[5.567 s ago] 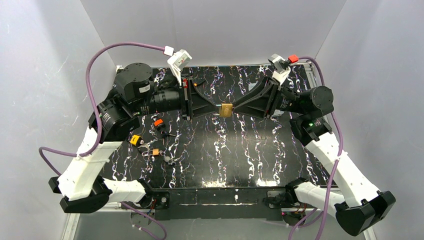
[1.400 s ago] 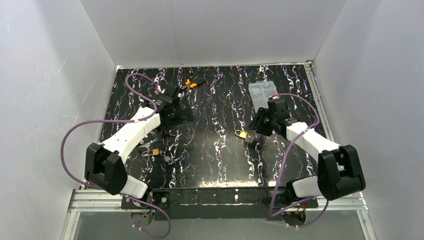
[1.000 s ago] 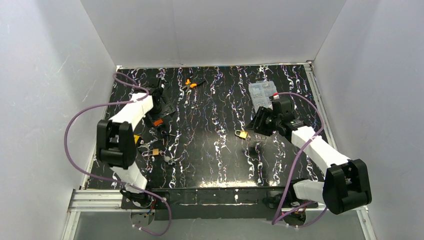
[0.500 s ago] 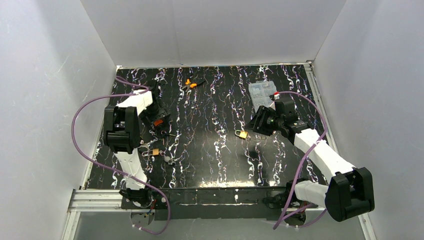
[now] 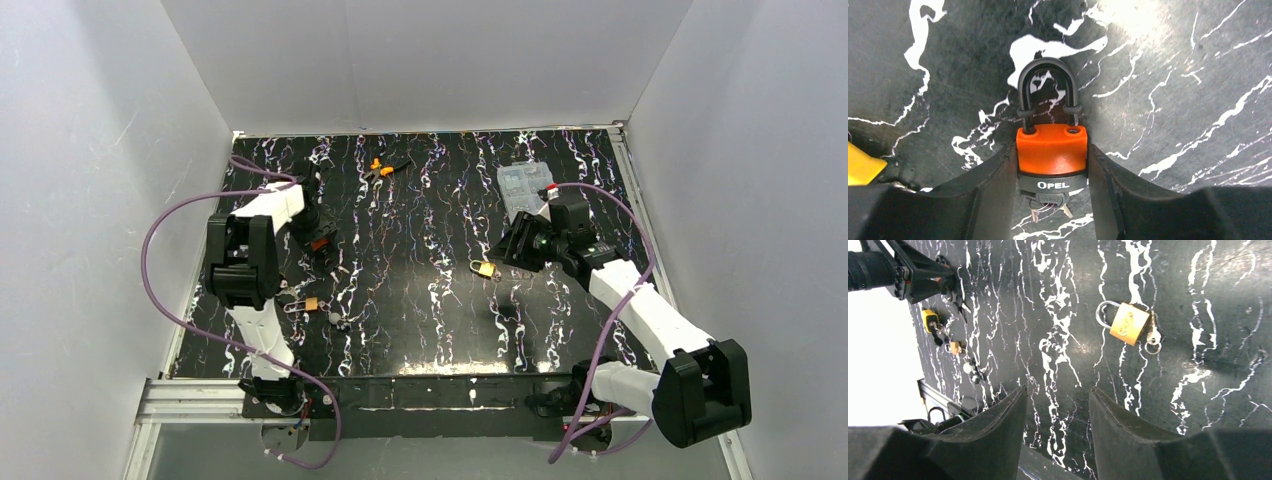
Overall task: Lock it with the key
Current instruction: Pick up the lock from the center of the board, then lock the lock.
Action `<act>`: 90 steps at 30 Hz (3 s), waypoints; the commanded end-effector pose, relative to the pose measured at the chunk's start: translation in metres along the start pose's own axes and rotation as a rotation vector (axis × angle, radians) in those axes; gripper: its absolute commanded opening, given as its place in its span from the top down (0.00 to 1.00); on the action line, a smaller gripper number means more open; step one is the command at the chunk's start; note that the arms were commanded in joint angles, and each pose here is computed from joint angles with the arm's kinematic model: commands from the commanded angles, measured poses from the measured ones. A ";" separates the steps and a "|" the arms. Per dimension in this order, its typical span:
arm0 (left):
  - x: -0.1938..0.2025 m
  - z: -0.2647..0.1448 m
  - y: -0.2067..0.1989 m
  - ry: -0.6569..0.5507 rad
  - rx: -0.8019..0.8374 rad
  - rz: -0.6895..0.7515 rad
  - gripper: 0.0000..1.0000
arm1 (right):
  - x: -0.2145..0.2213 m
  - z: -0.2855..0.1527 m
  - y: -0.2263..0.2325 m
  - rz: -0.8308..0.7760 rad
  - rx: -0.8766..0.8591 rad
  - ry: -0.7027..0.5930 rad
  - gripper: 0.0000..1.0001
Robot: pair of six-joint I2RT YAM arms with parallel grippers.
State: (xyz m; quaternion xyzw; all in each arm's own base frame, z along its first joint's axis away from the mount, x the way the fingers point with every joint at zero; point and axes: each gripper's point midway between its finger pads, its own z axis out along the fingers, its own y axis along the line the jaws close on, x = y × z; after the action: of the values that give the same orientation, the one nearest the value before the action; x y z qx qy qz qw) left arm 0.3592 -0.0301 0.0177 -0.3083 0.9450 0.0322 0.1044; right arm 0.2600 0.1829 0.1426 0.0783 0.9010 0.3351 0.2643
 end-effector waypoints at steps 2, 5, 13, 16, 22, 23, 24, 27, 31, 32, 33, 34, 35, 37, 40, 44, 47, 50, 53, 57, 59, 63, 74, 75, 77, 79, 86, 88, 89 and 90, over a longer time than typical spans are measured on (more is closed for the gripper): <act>0.012 -0.048 -0.005 -0.018 0.127 -0.041 1.00 | -0.018 -0.014 0.049 -0.062 -0.137 -0.076 0.43; 0.020 -0.088 -0.018 -0.059 0.241 -0.056 1.00 | -0.022 -0.021 0.071 -0.104 -0.177 -0.116 0.41; 0.067 -0.203 -0.061 -0.179 0.533 -0.121 1.00 | -0.039 -0.040 0.123 -0.197 -0.298 -0.278 0.35; 0.087 -0.234 -0.074 -0.177 0.626 -0.189 1.00 | -0.048 -0.056 0.146 -0.235 -0.359 -0.364 0.34; 0.115 -0.288 -0.106 -0.104 0.815 -0.316 1.00 | -0.059 -0.083 0.184 -0.298 -0.462 -0.499 0.33; 0.118 -0.296 -0.111 -0.093 0.840 -0.333 1.00 | -0.058 -0.085 0.189 -0.307 -0.475 -0.506 0.33; 0.121 -0.303 -0.117 -0.083 0.861 -0.343 1.00 | -0.058 -0.085 0.193 -0.315 -0.483 -0.511 0.33; 0.129 -0.322 -0.129 -0.065 0.905 -0.369 1.00 | -0.059 -0.087 0.203 -0.337 -0.485 -0.540 0.33; 0.135 -0.336 -0.142 -0.040 0.951 -0.402 1.00 | -0.059 -0.088 0.214 -0.366 -0.494 -0.565 0.32; 0.137 -0.339 -0.145 -0.036 0.961 -0.406 1.00 | -0.058 -0.087 0.216 -0.372 -0.496 -0.564 0.32; 0.137 -0.342 -0.147 -0.038 0.971 -0.408 1.00 | -0.057 -0.087 0.218 -0.378 -0.500 -0.562 0.32; 0.138 -0.344 -0.148 -0.042 0.977 -0.409 1.00 | -0.056 -0.086 0.221 -0.383 -0.504 -0.560 0.32; 0.138 -0.347 -0.150 -0.044 0.985 -0.410 1.00 | -0.055 -0.085 0.223 -0.387 -0.506 -0.557 0.32; 0.139 -0.353 -0.154 -0.042 1.002 -0.408 1.00 | -0.053 -0.083 0.227 -0.393 -0.511 -0.554 0.32; 0.142 -0.360 -0.158 -0.037 1.021 -0.400 1.00 | -0.053 -0.083 0.233 -0.398 -0.523 -0.558 0.32; 0.147 -0.364 -0.164 -0.024 1.041 -0.394 1.00 | -0.051 -0.081 0.239 -0.403 -0.531 -0.550 0.32; 0.150 -0.368 -0.166 -0.021 1.055 -0.390 1.00 | -0.049 -0.079 0.242 -0.406 -0.536 -0.547 0.32; 0.152 -0.374 -0.168 -0.015 1.075 -0.386 1.00 | -0.049 -0.076 0.241 -0.401 -0.525 -0.549 0.34; 0.154 -0.380 -0.169 -0.010 1.092 -0.383 1.00 | -0.051 -0.075 0.240 -0.387 -0.516 -0.560 0.40; 0.157 -0.388 -0.169 -0.007 1.113 -0.381 1.00 | -0.055 -0.073 0.237 -0.359 -0.503 -0.579 0.49; 0.158 -0.389 -0.169 -0.003 1.119 -0.376 1.00 | -0.057 -0.074 0.237 -0.344 -0.502 -0.592 0.54; 0.162 -0.393 -0.166 0.006 1.135 -0.360 1.00 | -0.061 -0.076 0.241 -0.325 -0.504 -0.600 0.80; 0.170 -0.412 -0.133 -0.080 1.218 -0.155 0.06 | -0.061 -0.098 0.235 -0.294 -0.515 -0.604 0.99; 0.170 -0.410 -0.128 -0.100 1.210 -0.123 0.04 | -0.060 -0.100 0.234 -0.292 -0.521 -0.600 0.99; 0.171 -0.408 -0.118 -0.139 1.195 -0.049 0.04 | -0.059 -0.105 0.231 -0.278 -0.537 -0.584 0.99; 0.170 -0.406 -0.107 -0.207 1.163 0.056 0.04 | -0.056 -0.111 0.229 -0.269 -0.569 -0.548 0.99; 0.172 -0.420 -0.080 -0.425 1.147 0.528 0.12 | -0.034 -0.143 0.239 -0.290 -0.768 -0.305 0.99; 0.178 -0.426 -0.076 -0.428 1.169 0.620 0.18 | -0.024 -0.156 0.245 -0.311 -0.848 -0.228 0.99; 0.181 -0.431 -0.074 -0.426 1.189 0.653 0.19 | -0.019 -0.164 0.249 -0.330 -0.890 -0.198 0.99; 0.185 -0.434 -0.073 -0.422 1.209 0.694 0.20 | -0.012 -0.173 0.252 -0.357 -0.932 -0.159 0.99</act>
State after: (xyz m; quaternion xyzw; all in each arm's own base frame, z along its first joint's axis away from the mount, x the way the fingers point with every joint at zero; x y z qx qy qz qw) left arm 0.2012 -0.2552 0.3891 -0.0024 0.8168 -0.4145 0.4013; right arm 0.2299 0.2676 0.3594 -0.0643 0.7079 0.5421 0.4482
